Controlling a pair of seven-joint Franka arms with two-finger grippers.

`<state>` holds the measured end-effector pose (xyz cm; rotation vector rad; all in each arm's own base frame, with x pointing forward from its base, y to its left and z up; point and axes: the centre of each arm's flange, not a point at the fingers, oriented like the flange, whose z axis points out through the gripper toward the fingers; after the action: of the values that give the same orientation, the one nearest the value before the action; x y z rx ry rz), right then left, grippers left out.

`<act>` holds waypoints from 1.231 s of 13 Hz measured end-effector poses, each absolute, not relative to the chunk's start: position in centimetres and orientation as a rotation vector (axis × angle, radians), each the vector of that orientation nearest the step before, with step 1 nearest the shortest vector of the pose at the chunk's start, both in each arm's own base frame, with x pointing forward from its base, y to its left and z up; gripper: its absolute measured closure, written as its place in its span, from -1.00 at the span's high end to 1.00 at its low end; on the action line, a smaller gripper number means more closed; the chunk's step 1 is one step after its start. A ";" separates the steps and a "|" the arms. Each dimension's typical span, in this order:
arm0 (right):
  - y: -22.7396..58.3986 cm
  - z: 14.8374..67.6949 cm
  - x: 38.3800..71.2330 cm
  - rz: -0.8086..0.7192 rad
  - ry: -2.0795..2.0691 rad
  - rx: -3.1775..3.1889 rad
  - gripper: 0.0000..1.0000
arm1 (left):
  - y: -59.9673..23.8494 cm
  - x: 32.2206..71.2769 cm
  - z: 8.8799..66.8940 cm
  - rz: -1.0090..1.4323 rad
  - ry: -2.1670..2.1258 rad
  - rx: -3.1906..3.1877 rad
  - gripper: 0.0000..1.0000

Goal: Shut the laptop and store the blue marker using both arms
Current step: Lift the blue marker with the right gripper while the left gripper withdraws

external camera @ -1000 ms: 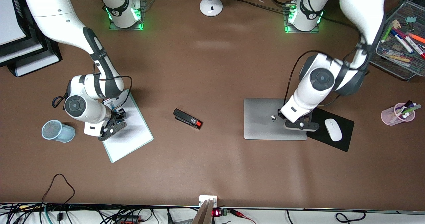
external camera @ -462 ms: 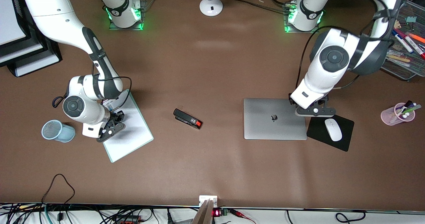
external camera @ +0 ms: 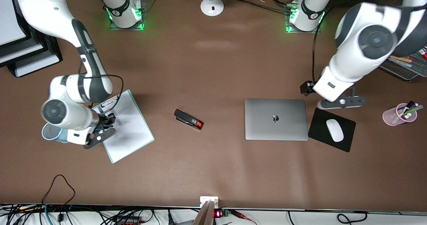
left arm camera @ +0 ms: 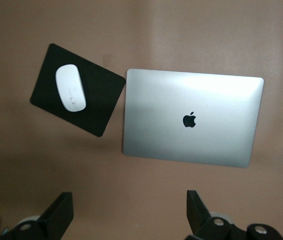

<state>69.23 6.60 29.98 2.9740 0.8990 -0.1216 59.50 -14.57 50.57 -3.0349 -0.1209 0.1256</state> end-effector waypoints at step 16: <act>-12.3 45.7 64.8 0.061 1.329 3.033 -0.66 | -2.9 56.5 56.9 0.124 0.092 -3.151 1.00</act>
<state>64.82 -12.25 45.70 3.0332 1.3295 0.0608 56.54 -2.89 56.85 -3.1507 0.0915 0.1240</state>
